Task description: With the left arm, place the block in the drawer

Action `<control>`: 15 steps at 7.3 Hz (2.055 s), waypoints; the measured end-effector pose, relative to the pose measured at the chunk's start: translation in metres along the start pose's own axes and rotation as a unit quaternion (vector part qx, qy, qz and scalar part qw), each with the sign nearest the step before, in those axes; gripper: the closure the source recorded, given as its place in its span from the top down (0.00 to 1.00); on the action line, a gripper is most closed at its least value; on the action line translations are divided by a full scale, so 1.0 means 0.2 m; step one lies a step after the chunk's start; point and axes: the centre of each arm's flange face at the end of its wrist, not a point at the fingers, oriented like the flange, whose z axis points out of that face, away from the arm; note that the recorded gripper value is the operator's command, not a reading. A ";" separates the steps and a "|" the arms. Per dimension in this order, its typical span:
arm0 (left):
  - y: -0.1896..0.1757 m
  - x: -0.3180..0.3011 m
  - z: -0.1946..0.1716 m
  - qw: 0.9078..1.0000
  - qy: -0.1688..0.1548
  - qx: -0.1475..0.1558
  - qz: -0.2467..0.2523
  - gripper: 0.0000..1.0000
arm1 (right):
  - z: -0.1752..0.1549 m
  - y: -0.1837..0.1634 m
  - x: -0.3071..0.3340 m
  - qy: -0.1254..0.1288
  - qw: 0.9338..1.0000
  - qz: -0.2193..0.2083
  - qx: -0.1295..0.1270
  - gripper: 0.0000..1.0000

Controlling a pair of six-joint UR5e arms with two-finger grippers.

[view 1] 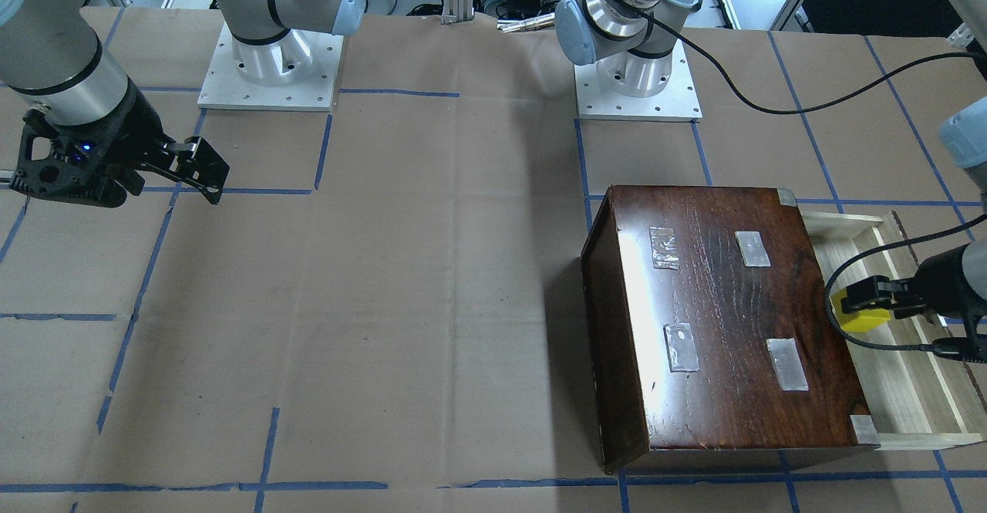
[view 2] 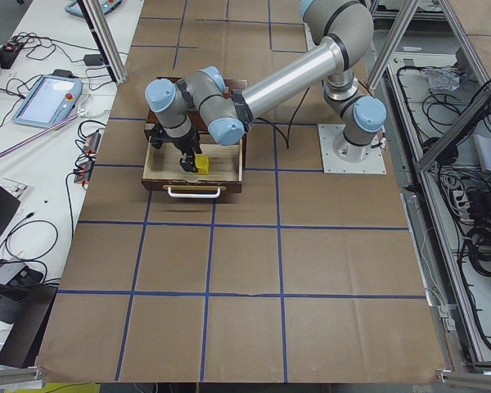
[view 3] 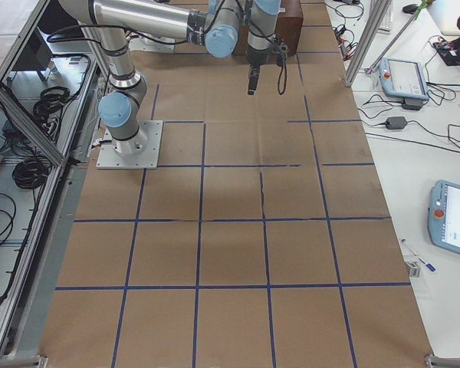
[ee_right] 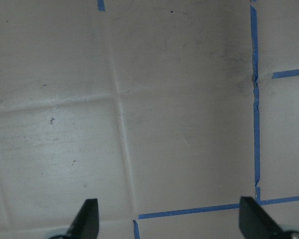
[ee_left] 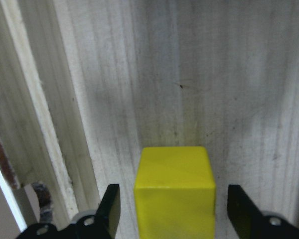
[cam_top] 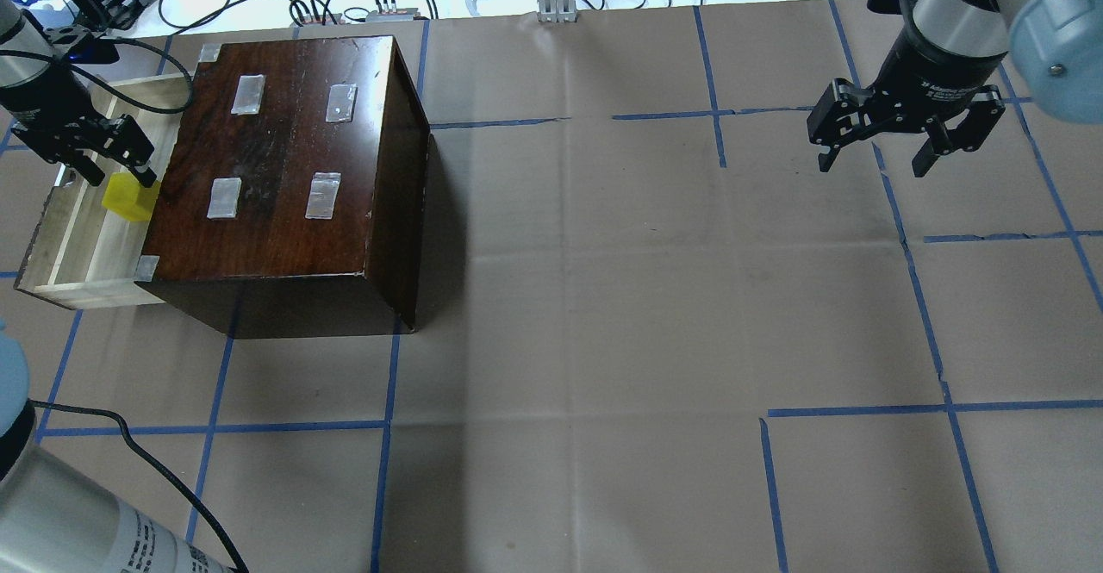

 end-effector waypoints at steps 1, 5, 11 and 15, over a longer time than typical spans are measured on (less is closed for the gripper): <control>0.03 0.01 -0.06 1.000 -0.004 0.007 -0.001 0.99 | 0.00 0.00 0.00 0.000 1.000 0.000 0.000 1.00; 0.18 0.26 -0.37 0.999 -0.030 0.039 0.017 0.99 | 0.00 0.00 0.00 0.000 1.000 0.001 0.001 1.00; 0.41 1.45 -0.53 0.999 -0.032 0.025 -0.026 0.99 | 0.00 0.00 0.00 0.000 1.000 0.001 0.000 1.00; 0.58 1.76 -0.54 0.999 0.003 0.034 -0.022 0.99 | 0.00 0.00 0.00 0.000 1.000 0.000 0.000 1.00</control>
